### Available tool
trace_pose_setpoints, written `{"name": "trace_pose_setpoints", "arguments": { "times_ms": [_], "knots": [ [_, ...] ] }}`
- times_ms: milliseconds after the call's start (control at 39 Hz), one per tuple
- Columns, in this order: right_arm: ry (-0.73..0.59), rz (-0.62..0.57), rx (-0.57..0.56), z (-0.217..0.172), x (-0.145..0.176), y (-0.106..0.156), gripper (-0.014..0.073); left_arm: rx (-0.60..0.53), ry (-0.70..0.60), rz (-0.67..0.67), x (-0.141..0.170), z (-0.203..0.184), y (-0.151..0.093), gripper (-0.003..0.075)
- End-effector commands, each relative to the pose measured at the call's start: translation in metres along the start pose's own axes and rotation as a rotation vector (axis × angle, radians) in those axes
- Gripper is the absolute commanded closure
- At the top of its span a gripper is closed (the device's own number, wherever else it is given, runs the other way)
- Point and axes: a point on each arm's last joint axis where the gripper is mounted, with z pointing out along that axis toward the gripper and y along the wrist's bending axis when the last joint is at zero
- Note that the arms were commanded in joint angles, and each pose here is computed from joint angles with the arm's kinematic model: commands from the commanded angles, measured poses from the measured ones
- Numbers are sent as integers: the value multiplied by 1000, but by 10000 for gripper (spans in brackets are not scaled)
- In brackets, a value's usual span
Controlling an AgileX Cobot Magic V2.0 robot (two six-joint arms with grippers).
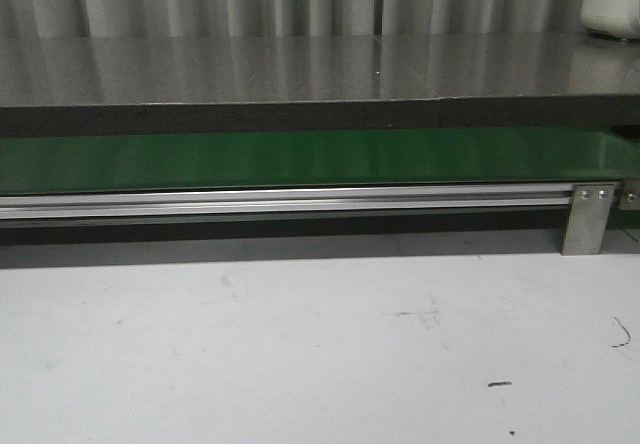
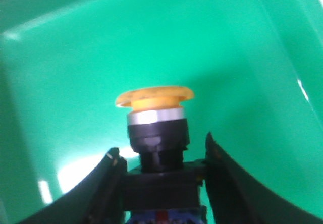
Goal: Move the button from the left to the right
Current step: 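Carry the button over the green bin and open the right gripper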
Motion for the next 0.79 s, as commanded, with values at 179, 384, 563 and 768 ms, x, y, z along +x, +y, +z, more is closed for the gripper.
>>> {"name": "trace_pose_setpoints", "arguments": {
  "times_ms": [179,384,563,768],
  "knots": [
    [-76,-22,23,-10,-14,-4,94,-9,-97,-23,-16,-2,2,741],
    [-107,-31,10,-44,-27,1,67,-9,-97,-23,-16,-2,2,741],
    [-244,-73,-48,-100,-44,33,173,-9,-97,-23,-16,-2,2,741],
    [-379,-186,-153,-163,-38,89,542,-9,-97,-23,-16,-2,2,741]
  ]
}}
